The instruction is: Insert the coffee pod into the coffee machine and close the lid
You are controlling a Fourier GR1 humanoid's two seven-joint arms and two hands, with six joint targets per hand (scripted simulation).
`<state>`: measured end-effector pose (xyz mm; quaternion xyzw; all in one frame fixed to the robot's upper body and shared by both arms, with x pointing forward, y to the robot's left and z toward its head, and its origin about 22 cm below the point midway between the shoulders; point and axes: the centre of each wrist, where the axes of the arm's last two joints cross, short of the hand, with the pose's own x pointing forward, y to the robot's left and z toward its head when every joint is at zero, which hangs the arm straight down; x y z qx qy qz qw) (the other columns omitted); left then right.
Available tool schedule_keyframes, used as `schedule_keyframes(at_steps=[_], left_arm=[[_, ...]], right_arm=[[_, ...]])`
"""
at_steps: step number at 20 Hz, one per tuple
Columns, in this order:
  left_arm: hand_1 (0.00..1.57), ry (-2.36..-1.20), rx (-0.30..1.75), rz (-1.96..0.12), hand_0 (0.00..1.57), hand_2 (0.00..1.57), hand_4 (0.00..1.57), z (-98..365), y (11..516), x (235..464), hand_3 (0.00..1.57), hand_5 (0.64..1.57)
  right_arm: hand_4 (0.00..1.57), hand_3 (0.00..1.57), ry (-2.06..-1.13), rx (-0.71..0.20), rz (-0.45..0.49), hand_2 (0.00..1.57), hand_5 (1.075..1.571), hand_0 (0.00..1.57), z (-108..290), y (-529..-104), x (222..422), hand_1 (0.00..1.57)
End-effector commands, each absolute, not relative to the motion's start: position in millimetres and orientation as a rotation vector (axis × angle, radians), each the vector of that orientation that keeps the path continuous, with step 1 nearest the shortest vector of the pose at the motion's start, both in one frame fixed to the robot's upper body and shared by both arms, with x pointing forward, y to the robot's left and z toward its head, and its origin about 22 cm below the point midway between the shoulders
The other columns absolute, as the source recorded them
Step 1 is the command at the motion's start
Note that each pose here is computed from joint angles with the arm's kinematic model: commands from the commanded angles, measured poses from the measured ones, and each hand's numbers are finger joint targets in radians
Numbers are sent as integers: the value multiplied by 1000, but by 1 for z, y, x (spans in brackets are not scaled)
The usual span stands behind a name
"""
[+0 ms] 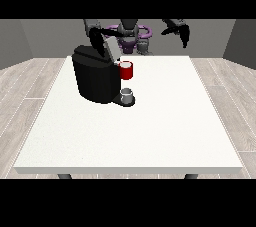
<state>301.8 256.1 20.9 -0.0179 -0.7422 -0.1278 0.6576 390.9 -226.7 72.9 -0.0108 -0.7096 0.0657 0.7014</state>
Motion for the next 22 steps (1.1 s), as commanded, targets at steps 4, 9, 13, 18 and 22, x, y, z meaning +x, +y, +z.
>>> schedule_keyframes(at_steps=[4, 9, 13, 18, 22], left_arm=[[0, -1680, -30, -293, 0, 0, 361, 36, 259, 300, 0, 1571], [0, -1700, -13, -299, 0, 0, 358, 18, 255, 296, 0, 1571], [0, -1687, -51, -329, 0, 0, 411, 25, 256, 292, 0, 1571], [0, -1703, -28, -330, 0, 0, 356, 46, 254, 311, 0, 1571], [0, -1731, -50, -349, 0, 0, 326, 38, 248, 307, 0, 1571]], right_arm=[[163, 0, -1605, -26, 180, 0, 1571, 0, 103, -216, 410, 0], [118, 0, -1671, -63, 307, 0, 1571, 0, 136, -196, 418, 0], [107, 0, -1691, -68, 319, 0, 1571, 0, 124, -192, 416, 0], [0, 0, -1728, -42, 364, 0, 1571, 0, 156, -167, 419, 0], [102, 0, -1770, -141, 435, 0, 1571, 0, 164, -166, 416, 0]])
